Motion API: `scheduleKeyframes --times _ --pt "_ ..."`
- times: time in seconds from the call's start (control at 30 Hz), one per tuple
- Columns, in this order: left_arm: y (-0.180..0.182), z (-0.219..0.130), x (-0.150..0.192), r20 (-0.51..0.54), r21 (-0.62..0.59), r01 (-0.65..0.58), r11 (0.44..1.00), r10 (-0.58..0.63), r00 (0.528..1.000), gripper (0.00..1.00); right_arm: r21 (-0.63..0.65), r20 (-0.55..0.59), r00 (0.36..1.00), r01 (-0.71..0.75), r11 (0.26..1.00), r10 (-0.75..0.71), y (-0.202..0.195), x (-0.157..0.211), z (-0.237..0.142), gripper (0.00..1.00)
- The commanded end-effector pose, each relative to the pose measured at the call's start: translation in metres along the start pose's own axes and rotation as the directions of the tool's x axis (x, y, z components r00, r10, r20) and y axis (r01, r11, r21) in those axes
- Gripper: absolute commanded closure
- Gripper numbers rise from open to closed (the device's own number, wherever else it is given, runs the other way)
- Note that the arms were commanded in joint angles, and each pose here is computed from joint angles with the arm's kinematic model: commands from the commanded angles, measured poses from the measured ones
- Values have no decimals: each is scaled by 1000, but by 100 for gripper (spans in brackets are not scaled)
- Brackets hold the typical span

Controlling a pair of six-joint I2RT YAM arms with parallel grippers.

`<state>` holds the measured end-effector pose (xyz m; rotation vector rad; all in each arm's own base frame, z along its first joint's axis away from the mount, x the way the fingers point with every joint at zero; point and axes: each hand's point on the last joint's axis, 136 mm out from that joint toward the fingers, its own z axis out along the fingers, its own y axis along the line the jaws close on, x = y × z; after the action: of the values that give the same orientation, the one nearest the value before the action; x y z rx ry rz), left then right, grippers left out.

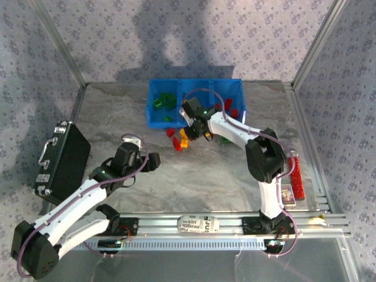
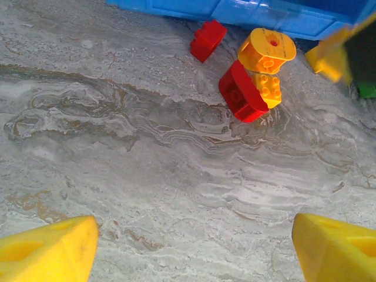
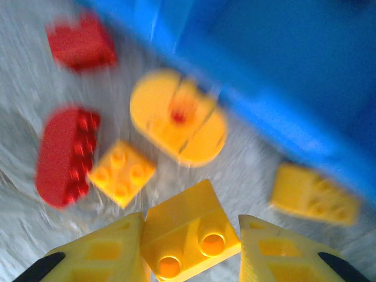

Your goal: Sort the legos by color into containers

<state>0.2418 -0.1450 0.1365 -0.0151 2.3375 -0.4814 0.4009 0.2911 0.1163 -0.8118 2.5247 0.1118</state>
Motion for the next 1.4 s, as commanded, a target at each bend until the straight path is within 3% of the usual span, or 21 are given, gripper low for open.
scheduleKeyframes --times 0.0,0.07,0.2,0.33,0.63,0.97,1.2,1.37 --pt "-4 -4 -4 10 10 -3 1000 3 1000 14 59 93 995 -35 998 29 -36 -42 -36 66" --pt "-5 -5 -4 9 12 0 1000 0 1000 14 71 107 993 -62 996 54 -50 -57 -33 62" --pt "-5 -7 -4 8 12 -1 1000 1 1000 14 91 68 993 -99 991 93 -70 -70 -15 29" --pt "-4 -11 -8 29 5 -6 1000 5 1000 14 113 103 991 -102 988 90 -66 -64 -17 21" --pt "-36 13 -58 21 -7 -101 995 102 995 12 196 169 950 -294 935 263 -112 -42 -31 29" --pt "-71 89 -138 0 14 -114 993 114 993 11 206 211 919 -376 904 334 -135 -41 -29 31" --pt "-86 155 -156 -77 1 -129 992 129 989 12 187 162 901 -430 883 404 -156 -39 7 41" --pt "-87 198 -163 -136 -42 -162 986 155 978 20 170 131 900 -433 885 415 -157 -37 31 44"
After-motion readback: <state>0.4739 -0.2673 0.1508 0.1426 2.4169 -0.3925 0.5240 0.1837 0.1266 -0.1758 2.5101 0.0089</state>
